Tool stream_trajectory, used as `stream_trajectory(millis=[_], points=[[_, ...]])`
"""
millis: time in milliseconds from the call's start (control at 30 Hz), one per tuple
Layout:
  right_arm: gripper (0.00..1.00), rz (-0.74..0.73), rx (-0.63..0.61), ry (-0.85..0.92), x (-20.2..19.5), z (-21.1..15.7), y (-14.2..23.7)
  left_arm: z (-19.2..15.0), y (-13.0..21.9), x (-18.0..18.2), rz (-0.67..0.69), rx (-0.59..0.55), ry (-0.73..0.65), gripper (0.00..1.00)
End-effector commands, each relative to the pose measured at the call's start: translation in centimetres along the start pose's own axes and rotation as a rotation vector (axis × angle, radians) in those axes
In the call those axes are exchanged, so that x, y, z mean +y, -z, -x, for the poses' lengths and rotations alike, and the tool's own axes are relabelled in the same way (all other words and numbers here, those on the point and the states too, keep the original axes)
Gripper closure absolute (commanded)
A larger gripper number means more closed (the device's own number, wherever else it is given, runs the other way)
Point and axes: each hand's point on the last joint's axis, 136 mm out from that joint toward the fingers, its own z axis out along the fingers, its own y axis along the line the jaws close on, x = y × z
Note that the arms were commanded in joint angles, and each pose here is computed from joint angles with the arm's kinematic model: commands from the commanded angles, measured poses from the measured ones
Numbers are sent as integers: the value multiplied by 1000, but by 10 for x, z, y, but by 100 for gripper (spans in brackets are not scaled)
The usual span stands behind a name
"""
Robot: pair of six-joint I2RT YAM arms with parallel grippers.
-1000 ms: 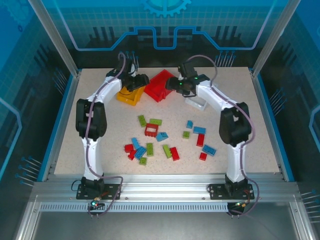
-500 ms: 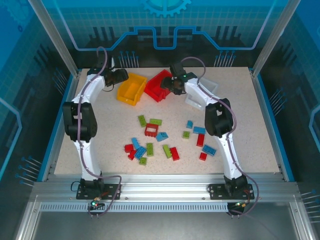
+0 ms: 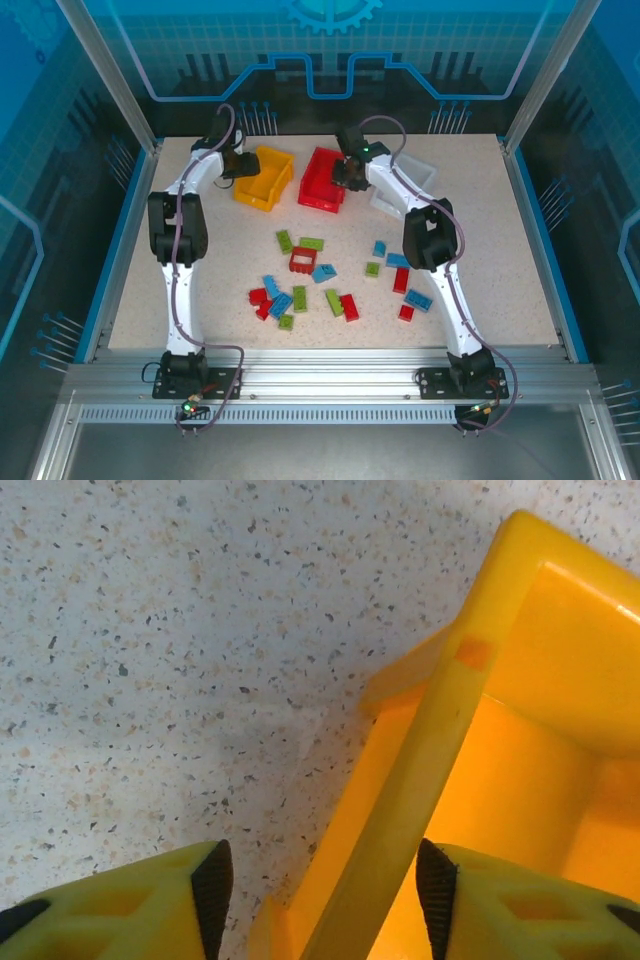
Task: Sort the legos into containers by color
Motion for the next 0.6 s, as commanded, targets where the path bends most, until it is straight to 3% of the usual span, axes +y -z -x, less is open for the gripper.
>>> stream_trajectory(millis=[0,233,567], points=[[71,-59,-4,77,-6,-3,21,1,4,-5,-11,12,-38,58],[75,-135,-9,159,-10,-19,36,-27,12,-24,-11,50,-58,81],[76,-139,-25,202,-20,-58,68,-110,39,-40,66,121,-39,88]])
